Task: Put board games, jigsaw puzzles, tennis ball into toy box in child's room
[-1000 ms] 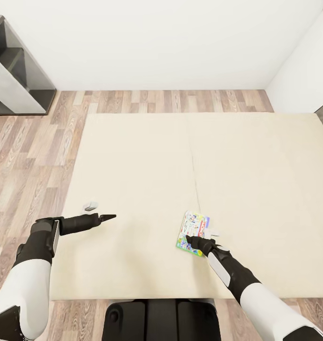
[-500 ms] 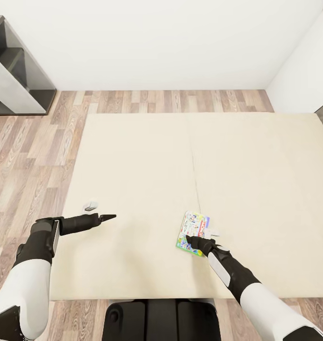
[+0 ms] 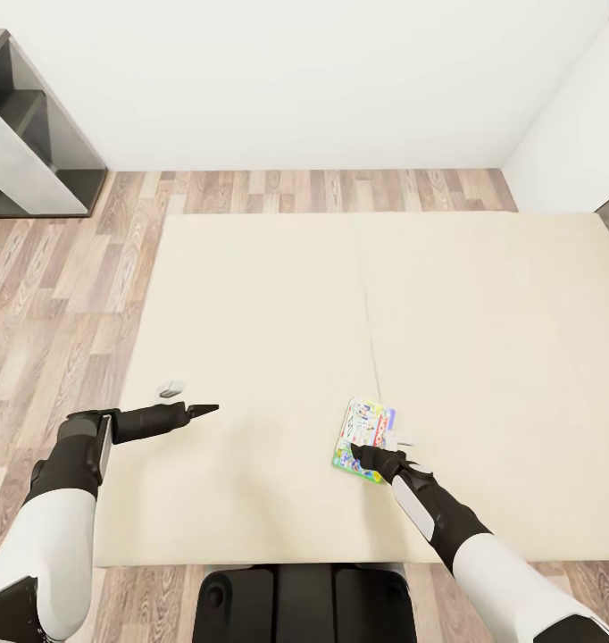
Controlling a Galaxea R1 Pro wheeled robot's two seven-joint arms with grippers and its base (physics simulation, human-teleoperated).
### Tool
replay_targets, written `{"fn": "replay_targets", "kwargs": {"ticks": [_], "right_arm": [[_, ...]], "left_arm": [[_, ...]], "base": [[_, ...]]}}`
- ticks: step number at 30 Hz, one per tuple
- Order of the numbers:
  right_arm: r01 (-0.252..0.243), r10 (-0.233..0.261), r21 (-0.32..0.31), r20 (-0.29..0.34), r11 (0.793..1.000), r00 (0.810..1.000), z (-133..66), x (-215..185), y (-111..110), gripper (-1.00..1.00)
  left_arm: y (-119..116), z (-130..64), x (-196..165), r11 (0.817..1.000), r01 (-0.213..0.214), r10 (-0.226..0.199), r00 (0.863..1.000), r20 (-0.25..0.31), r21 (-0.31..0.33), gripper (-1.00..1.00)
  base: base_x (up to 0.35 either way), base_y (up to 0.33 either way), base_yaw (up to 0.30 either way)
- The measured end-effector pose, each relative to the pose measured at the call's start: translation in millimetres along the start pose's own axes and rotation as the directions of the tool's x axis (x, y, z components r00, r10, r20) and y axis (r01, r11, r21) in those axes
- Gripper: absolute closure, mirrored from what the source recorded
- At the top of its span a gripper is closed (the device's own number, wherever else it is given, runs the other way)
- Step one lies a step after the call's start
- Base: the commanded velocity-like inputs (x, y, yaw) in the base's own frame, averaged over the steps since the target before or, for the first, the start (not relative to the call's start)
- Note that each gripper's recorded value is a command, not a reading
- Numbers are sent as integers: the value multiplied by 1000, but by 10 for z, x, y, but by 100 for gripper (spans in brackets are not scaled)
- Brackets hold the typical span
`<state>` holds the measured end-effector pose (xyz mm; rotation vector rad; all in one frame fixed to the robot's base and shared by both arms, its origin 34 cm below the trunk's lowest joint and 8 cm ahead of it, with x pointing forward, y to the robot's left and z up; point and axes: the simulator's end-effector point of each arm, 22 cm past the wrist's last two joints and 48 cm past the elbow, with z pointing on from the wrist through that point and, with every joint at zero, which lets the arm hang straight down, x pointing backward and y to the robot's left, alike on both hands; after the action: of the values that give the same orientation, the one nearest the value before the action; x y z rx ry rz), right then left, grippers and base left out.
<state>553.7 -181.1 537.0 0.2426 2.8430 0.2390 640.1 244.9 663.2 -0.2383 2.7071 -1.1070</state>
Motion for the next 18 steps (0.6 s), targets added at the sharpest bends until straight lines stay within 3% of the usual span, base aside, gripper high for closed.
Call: {"fn": "replay_targets", "kwargs": {"ticks": [18], "right_arm": [[1, -1, 8, -2, 1000, 1000, 4, -76, -65, -100]], "left_arm": [[5, -4, 2, 1000, 1, -1, 1000, 0, -1, -100]], "base": [[0, 5, 0]]}}
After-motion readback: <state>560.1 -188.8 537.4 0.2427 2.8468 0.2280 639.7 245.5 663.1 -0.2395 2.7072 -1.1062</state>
